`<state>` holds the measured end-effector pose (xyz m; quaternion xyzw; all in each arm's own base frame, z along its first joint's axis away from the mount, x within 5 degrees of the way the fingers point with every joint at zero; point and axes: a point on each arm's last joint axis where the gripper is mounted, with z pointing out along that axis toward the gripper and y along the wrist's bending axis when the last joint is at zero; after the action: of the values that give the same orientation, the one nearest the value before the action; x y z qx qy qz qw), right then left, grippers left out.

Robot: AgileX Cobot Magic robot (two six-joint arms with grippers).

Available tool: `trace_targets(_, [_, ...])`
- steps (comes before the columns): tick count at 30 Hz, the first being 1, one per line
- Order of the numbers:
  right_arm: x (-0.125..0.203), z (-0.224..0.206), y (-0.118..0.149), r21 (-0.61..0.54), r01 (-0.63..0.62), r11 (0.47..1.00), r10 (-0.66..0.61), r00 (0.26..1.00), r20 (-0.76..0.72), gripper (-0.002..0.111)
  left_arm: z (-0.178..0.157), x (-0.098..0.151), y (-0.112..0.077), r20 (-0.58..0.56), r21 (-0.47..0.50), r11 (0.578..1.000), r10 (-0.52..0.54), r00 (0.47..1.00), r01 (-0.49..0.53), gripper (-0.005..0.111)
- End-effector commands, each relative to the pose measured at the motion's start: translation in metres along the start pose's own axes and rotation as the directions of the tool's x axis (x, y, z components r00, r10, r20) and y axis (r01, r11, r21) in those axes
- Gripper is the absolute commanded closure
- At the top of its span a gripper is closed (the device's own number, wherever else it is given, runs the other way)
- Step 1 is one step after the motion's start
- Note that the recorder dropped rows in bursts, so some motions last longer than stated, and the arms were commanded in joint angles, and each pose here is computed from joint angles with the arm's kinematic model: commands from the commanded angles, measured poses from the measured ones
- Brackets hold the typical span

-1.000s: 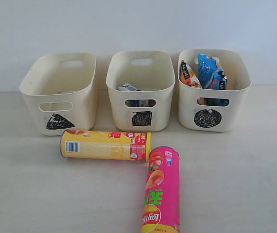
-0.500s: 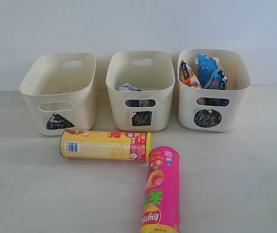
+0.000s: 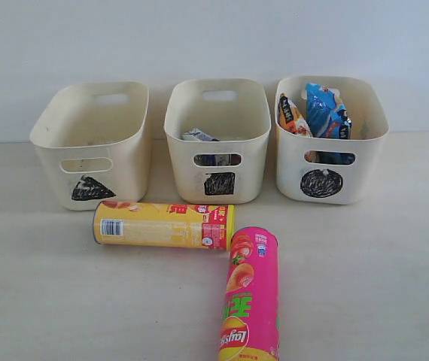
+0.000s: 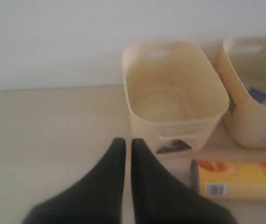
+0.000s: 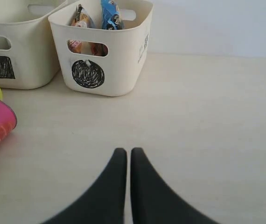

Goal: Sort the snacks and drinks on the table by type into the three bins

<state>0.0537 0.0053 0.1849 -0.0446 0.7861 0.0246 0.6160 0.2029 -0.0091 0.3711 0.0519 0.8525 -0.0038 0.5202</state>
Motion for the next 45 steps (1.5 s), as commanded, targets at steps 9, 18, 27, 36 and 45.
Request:
trace_targets(9, [0.001, 0.0, 0.0, 0.002, -0.004, 1.0, 0.004, 1.0, 0.007, 0.108, 0.055, 0.023, -0.096, -0.231, 0.388, 0.909, 0.254, 0.939, -0.151, 0.103])
trace_targets(18, [0.001, 0.0, 0.0, 0.002, -0.004, 1.0, 0.004, 1.0, 0.007, 0.108, 0.073, 0.042, -0.172, -0.3, 0.548, 0.821, 0.373, 0.878, -0.161, 0.103])
trace_targets(27, [0.001, 0.0, 0.0, 0.002, -0.004, 1.0, 0.004, 1.0, 0.007, 0.108, 0.096, 0.058, -0.241, -0.358, 0.639, 0.741, 0.521, 0.775, -0.204, 0.103])
trace_targets(36, [0.001, 0.0, 0.0, 0.002, -0.004, 1.0, 0.004, 1.0, 0.007, 0.108, 0.119, 0.071, -0.277, -0.413, 0.667, 0.715, 0.589, 0.694, -0.21, 0.038])
trace_targets(45, [0.001, 0.0, 0.0, 0.002, -0.004, 1.0, 0.004, 1.0, 0.007, 0.108, 0.15, 0.105, -0.292, -0.512, 0.635, 0.76, 0.546, 0.663, -0.135, 0.001])
